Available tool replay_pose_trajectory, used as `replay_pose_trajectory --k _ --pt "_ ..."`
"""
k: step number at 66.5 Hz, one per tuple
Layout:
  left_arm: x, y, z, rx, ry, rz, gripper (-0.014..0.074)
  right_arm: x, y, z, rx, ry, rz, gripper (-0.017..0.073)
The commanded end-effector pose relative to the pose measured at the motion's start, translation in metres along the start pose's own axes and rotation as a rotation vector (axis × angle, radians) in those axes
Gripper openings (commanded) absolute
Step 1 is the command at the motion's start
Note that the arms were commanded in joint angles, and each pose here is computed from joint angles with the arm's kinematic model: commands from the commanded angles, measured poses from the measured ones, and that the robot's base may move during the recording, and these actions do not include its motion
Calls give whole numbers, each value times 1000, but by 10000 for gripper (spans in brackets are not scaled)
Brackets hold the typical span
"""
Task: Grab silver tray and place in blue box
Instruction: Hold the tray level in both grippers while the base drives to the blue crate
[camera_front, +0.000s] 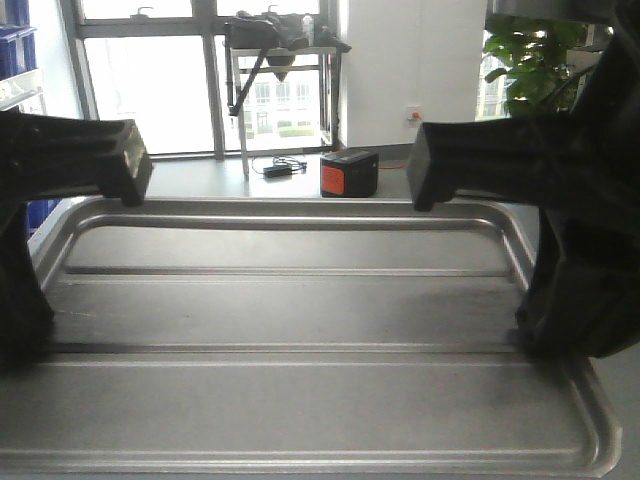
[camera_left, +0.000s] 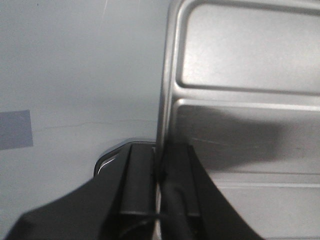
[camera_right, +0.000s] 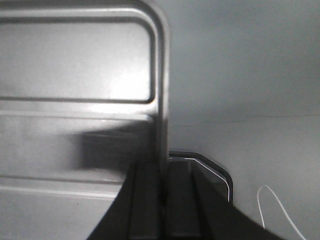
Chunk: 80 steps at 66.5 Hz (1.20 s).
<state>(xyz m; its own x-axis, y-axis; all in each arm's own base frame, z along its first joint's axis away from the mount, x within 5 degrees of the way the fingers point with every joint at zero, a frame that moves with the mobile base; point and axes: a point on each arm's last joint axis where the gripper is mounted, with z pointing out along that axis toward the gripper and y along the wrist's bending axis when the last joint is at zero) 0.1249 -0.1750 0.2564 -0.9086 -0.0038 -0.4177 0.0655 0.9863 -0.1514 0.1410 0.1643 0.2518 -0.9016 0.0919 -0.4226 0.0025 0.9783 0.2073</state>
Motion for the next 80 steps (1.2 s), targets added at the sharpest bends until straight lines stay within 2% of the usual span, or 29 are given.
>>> replay_pose_trajectory --k 1,80 --pt "-9 -3 -13 56 -56 -8 -15 -8 4 -11 -55 -56 -9 53" --pt "-9 -3 -13 56 -56 -8 -15 -8 4 -11 -55 -56 -9 53"
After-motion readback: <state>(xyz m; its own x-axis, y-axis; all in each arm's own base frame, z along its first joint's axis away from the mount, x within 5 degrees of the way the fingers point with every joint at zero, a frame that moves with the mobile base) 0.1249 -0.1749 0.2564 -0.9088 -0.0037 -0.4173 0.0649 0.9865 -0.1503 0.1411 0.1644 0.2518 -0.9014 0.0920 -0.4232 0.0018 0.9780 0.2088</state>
